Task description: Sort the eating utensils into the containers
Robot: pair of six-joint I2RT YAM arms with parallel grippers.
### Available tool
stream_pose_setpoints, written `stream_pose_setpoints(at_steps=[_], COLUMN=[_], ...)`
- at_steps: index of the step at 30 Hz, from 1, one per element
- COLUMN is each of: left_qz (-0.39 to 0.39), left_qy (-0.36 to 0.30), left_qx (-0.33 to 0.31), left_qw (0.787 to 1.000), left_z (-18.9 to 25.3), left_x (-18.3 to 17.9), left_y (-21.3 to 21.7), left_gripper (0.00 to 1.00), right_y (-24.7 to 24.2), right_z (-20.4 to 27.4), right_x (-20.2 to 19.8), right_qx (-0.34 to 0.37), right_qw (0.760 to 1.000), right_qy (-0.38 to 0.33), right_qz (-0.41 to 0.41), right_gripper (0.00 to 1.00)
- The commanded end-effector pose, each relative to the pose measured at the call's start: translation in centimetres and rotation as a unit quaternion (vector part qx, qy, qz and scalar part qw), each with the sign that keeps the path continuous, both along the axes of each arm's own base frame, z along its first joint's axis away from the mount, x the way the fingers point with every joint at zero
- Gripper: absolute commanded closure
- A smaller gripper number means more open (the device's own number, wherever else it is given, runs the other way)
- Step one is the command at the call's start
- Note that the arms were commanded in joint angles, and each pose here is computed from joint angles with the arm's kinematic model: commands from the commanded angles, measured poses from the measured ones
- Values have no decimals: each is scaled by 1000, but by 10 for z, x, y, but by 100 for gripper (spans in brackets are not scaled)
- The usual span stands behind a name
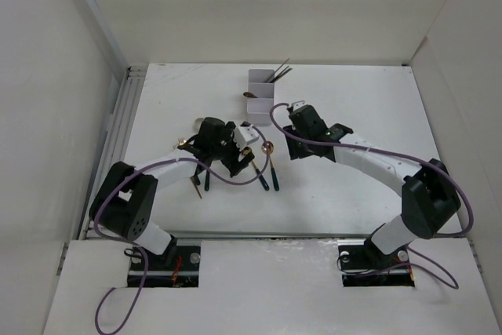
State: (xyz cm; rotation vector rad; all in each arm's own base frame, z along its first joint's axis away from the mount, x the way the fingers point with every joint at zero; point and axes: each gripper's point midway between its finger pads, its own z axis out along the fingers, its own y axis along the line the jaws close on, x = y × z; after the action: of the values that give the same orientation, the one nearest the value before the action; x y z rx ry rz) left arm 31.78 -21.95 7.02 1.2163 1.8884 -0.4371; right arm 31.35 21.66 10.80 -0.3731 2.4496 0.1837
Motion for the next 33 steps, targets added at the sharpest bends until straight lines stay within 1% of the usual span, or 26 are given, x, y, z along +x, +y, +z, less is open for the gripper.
stream_pose_setpoints(at_steps=[1,2,4,6,8,9,12,13,16,18,21,22,23,25,28,29,31,33], left_qz=[60,80,114,114,96,96,59,48,51,55,58,54,54,46,64,67,80,91], left_qy=[4,-3,7,11,23,17,14,2,5,12,20,27,28,29,30,37,37,43], left_qx=[8,2,6,8,7,3,12,21,26,35,36,45,46,51,55,56,61,57], left_qw=[998,997,993,993,995,995,998,999,998,998,997,997,997,997,996,995,994,993], left_z=[0,3,-2,-5,-13,-10,-19,-19,-23,-28,-31,-36,-34,-36,-37,-41,-42,-42], left_x=[13,20,23,20,13,16,8,10,10,9,8,6,7,5,12,11,15,15], left_y=[5,7,13,14,11,10,7,8,10,13,13,15,14,11,12,12,15,15], left_gripper=[14,17,21,24,26,28,29,33,43,47,47,47,44,44,56,57,64,74], right_y=[-12,-12,-14,-16,-18,-19,-21,-22,-25,-27,-30,-31,-33,-32,-34,-34,-31,-33], right_z=[10,15,18,22,22,26,29,28,29,30,29,32,32,36,33,33,32,33], right_x=[-2,-2,-4,-3,-2,-2,0,-2,-3,-2,-2,-2,-1,1,2,2,4,8], right_qx=[-15,-11,-16,-19,-25,-25,-31,-34,-40,-46,-56,-59,-62,-66,-72,-74,-75,-78], right_qw=[1000,1000,1000,999,999,999,998,999,998,998,998,997,997,997,996,996,996,996], right_qy=[-16,-21,-24,-31,-34,-40,-44,-40,-38,-41,-41,-43,-45,-50,-49,-50,-48,-48], right_qz=[-19,-19,-12,-11,-10,-13,-12,-12,-14,-13,-12,-15,-18,-11,-13,-10,-3,-4], right_gripper=[52,52,52,52,52,52,52,52,52,52,51,51,51,51,51,51,51,51])
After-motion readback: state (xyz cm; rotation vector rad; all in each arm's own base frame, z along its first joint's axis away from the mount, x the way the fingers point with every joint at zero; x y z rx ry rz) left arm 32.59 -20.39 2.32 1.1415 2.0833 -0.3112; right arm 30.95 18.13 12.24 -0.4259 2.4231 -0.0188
